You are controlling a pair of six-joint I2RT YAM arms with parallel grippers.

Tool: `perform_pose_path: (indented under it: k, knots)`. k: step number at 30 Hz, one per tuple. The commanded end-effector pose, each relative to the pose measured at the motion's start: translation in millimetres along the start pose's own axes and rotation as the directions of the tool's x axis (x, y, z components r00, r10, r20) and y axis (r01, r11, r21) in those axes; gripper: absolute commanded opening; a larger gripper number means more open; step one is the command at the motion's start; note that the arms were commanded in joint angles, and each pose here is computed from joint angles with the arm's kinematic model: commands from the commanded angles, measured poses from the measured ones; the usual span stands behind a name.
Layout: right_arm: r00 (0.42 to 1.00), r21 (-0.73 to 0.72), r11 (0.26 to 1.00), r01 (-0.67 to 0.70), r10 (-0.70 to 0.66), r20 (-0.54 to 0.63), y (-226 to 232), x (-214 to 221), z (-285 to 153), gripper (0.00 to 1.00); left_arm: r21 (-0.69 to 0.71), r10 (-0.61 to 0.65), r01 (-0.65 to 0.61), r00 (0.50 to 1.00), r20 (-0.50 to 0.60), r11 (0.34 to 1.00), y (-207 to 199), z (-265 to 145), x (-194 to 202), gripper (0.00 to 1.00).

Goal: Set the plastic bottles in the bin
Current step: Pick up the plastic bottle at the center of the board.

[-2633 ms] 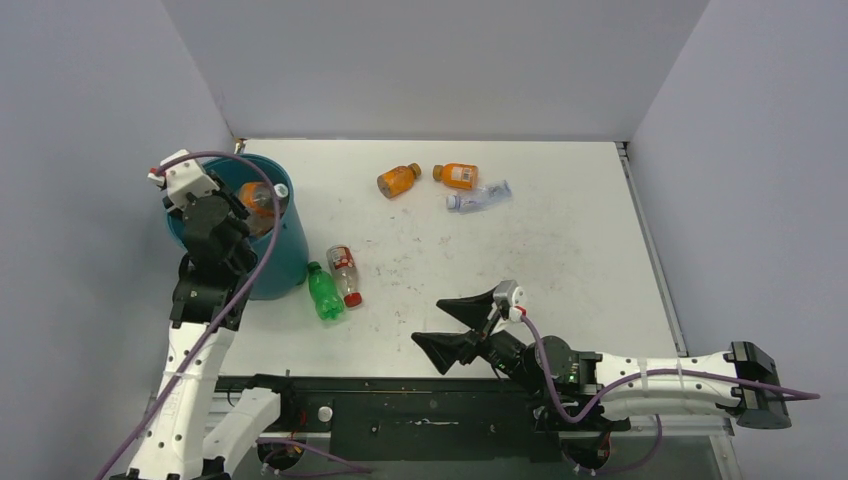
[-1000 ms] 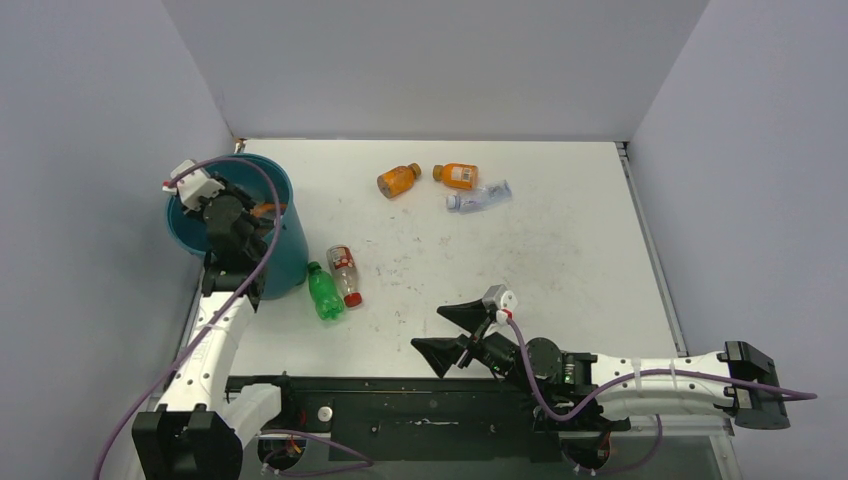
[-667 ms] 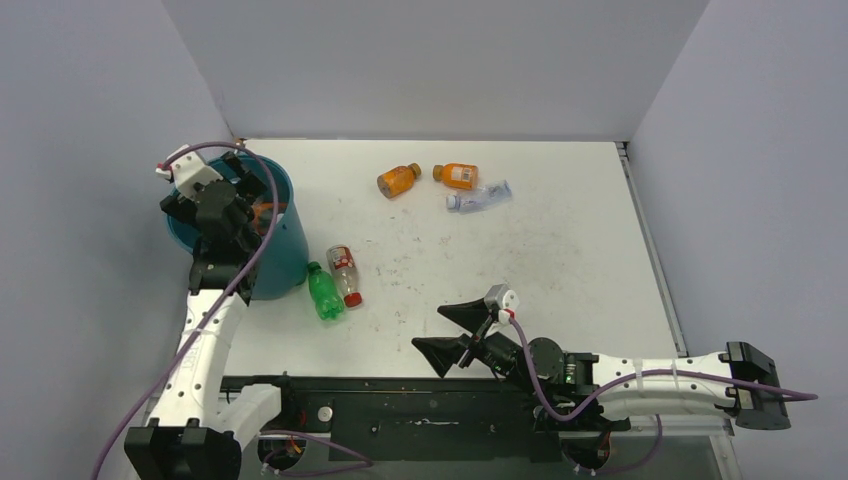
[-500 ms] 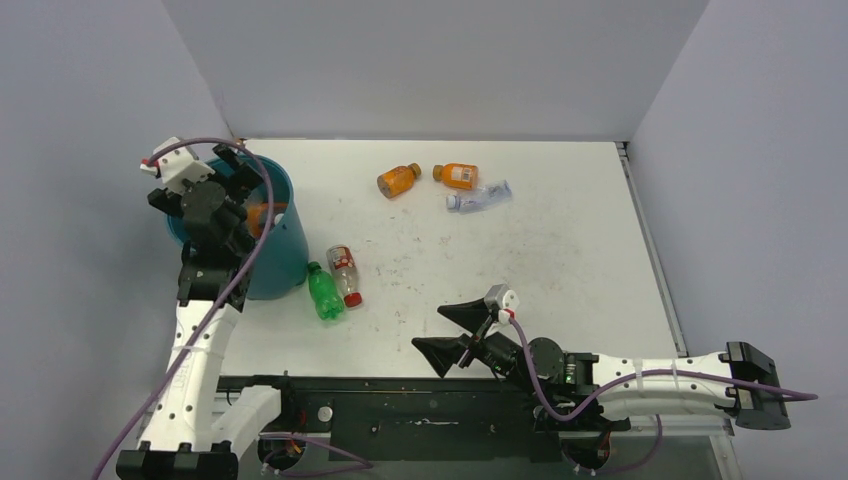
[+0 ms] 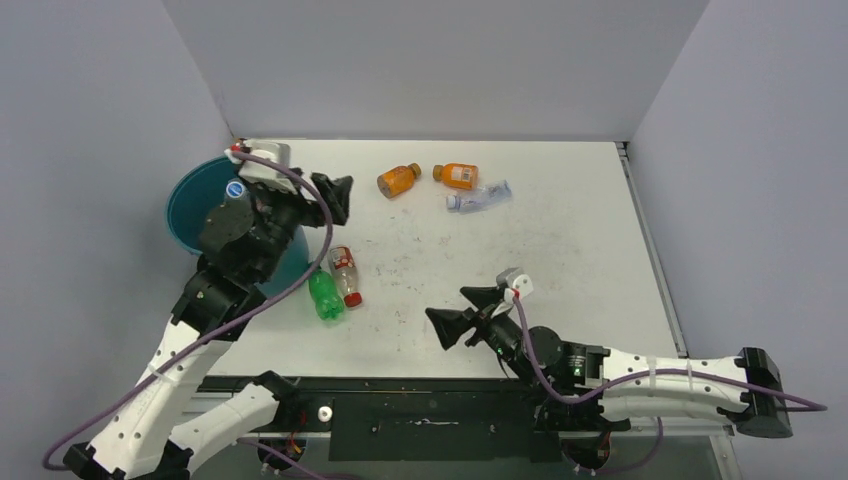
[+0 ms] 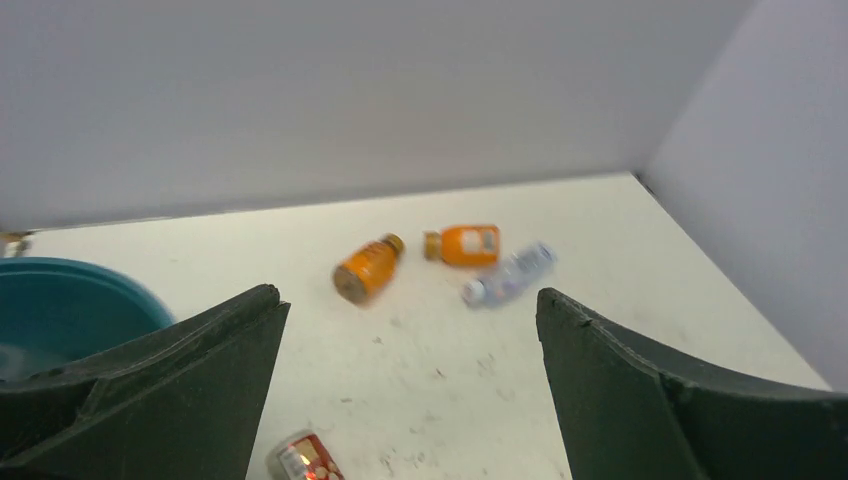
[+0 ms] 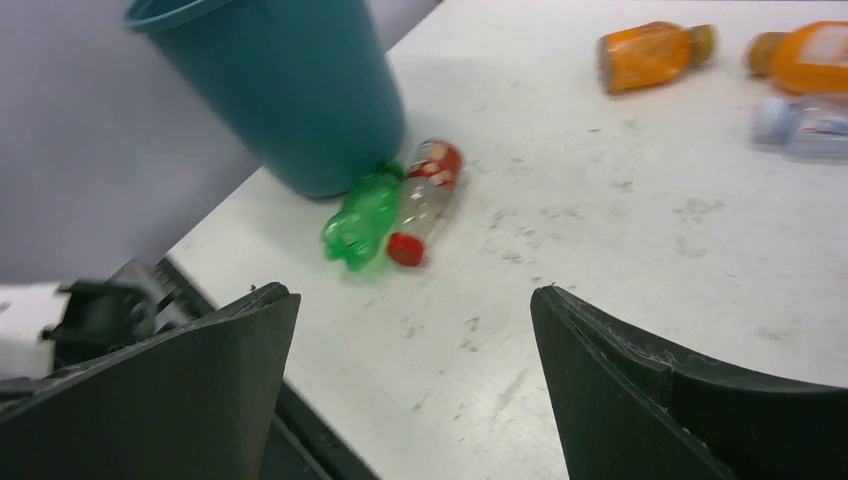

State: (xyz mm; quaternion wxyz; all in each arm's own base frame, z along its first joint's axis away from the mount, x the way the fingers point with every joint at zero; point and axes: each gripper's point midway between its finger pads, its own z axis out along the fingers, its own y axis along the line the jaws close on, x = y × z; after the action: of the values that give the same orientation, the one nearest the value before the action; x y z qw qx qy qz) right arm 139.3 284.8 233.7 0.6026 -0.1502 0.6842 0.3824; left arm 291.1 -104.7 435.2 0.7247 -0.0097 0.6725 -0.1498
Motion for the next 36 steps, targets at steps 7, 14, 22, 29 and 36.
perform_pose_path:
  k: [7,14,22,29,36]
  knots:
    - [0.975,0.445,0.872,-0.204,0.223,0.011,-157.9,-10.9,29.8,0.90,0.313,0.072,0.022,0.956,-0.285,0.949,-59.3,-22.2,131.0,0.96]
    - [0.911,0.531,0.749,-0.397,0.394,0.125,-238.6,13.5,57.8,0.90,0.254,-0.034,0.132,0.933,-0.358,0.958,-52.5,-28.3,172.0,0.96]
    - [0.787,0.589,0.528,-0.611,0.483,0.383,-326.3,24.6,101.6,0.91,0.249,-0.136,0.222,0.937,-0.321,0.943,-49.7,-34.5,171.6,0.96]
    - [0.692,0.583,0.386,-0.715,0.511,0.510,-367.6,45.1,137.4,0.94,0.252,-0.162,0.246,0.937,-0.311,0.936,-50.3,-36.9,169.1,0.96]
    - [0.671,0.636,0.279,-0.719,0.518,0.530,-402.6,79.1,153.3,0.97,0.252,-0.185,0.263,0.938,-0.293,0.931,-50.0,-37.1,165.5,0.96]
